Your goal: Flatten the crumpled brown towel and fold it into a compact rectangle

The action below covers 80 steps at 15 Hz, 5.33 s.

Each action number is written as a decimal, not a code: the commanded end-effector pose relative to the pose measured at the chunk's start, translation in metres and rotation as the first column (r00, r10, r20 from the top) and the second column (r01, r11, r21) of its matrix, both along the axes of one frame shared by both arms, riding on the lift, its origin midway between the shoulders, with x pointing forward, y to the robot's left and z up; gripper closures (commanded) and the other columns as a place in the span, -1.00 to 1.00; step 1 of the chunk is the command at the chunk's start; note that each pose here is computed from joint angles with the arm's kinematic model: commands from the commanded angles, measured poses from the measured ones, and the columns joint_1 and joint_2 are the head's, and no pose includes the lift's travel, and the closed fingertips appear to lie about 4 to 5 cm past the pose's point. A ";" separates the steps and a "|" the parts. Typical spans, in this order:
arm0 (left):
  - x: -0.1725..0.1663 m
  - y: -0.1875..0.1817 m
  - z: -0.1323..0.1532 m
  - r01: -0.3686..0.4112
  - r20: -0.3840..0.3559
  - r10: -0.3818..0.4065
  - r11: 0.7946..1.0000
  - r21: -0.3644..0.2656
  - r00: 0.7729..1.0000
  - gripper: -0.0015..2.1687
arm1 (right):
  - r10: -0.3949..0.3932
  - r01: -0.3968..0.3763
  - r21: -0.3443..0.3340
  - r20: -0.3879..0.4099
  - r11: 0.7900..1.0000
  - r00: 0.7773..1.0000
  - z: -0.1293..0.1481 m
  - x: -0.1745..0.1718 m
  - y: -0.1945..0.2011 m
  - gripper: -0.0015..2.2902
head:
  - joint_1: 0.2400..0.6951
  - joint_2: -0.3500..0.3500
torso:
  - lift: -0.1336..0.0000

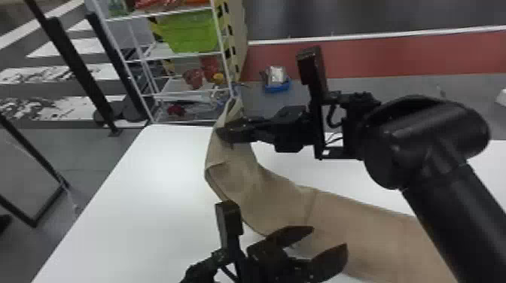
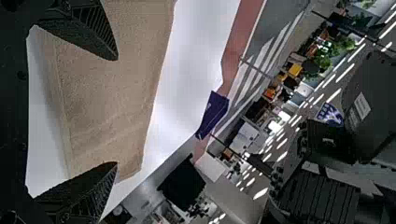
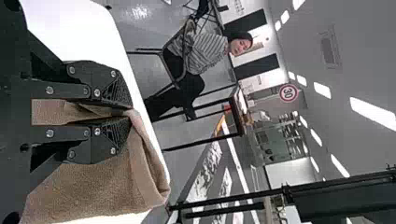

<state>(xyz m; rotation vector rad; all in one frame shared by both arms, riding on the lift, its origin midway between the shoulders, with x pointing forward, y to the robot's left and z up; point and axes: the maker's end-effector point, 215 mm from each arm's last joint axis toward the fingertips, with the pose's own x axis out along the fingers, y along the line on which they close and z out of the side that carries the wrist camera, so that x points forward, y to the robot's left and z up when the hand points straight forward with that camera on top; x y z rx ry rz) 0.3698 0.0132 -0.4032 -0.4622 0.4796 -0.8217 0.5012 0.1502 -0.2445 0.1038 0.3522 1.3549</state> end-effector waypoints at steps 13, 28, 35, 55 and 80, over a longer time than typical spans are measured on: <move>0.017 0.024 -0.050 -0.073 -0.007 0.077 0.968 0.241 0.997 -0.92 | 0.088 -0.081 0.087 -0.072 0.993 0.994 0.035 -0.059 0.005 -0.14 | 1.00 0.70 | -0.85; 0.022 0.056 -0.054 -0.128 0.000 0.132 0.956 0.264 0.991 -0.92 | 0.039 0.015 0.285 -0.183 0.958 0.982 0.051 -0.075 -0.087 -0.14 | 1.00 0.63 | -0.85; 0.026 0.064 -0.054 -0.144 0.009 0.147 0.954 0.262 0.989 -0.92 | -0.071 0.170 0.355 -0.273 0.919 0.959 0.023 -0.089 -0.204 -0.14 | 1.00 0.28 | -0.85; 0.029 0.054 -0.050 -0.131 0.010 0.133 0.958 0.253 0.991 -0.92 | -0.081 0.070 0.046 0.316 0.997 0.945 0.033 -0.110 -0.312 -0.77 | 1.00 -0.37 | -0.85; 0.040 0.049 -0.055 -0.153 0.018 0.155 0.944 0.291 0.988 -0.92 | 0.770 -0.197 -0.871 0.268 0.451 0.578 -0.174 -0.154 -0.333 -0.70 | 1.00 -0.57 | -0.85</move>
